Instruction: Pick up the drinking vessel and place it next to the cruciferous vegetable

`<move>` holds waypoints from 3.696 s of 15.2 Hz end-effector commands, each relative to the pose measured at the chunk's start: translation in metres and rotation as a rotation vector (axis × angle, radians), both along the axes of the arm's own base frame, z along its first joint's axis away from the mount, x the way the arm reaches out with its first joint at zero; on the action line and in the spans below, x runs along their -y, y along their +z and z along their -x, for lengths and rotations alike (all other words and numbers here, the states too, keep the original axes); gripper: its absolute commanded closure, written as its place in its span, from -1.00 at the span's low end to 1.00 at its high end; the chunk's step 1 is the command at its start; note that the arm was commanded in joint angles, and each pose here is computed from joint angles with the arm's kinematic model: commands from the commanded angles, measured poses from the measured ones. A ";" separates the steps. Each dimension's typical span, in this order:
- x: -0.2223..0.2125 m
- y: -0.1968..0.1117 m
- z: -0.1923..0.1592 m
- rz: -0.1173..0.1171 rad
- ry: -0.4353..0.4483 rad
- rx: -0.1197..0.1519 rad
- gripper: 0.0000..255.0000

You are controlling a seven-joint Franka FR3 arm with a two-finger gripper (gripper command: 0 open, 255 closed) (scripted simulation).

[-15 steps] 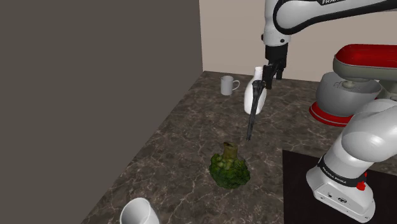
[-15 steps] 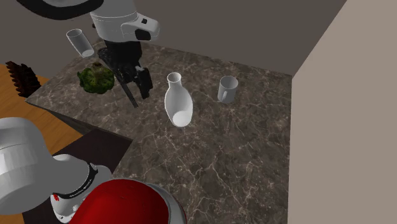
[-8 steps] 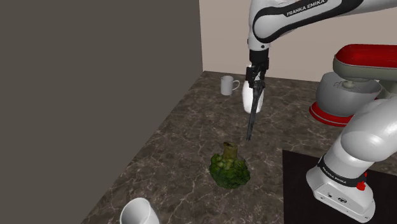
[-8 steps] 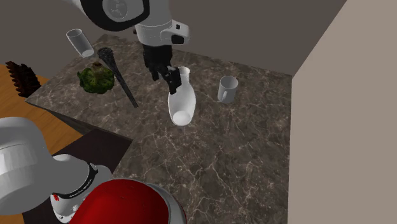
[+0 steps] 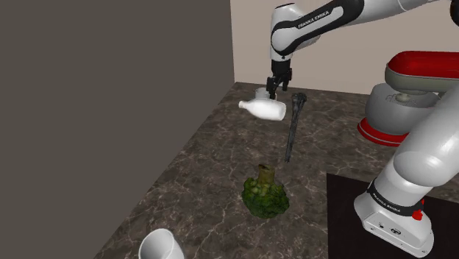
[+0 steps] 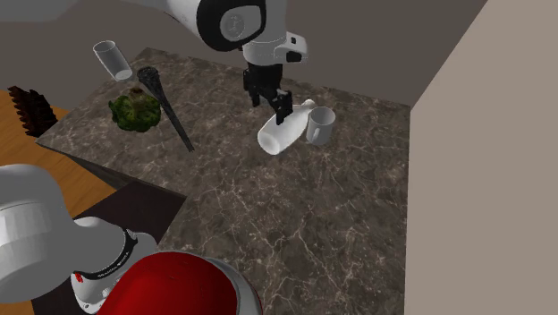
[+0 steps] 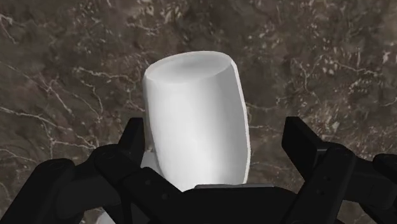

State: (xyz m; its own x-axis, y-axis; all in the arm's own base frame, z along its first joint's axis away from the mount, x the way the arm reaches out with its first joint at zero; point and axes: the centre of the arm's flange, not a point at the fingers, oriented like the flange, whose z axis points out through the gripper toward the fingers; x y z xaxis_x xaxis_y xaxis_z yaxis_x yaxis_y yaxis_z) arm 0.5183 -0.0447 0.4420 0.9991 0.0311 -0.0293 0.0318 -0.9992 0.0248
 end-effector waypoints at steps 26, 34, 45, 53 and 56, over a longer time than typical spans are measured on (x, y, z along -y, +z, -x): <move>0.037 -0.080 -0.139 -0.014 -0.025 0.098 -1.00; 0.037 -0.080 -0.139 -0.014 -0.025 0.098 1.00; 0.037 -0.038 -0.139 -0.014 -0.025 0.098 1.00; 0.037 0.004 -0.139 -0.014 -0.025 0.098 1.00; 0.037 0.020 -0.139 -0.014 -0.025 0.098 1.00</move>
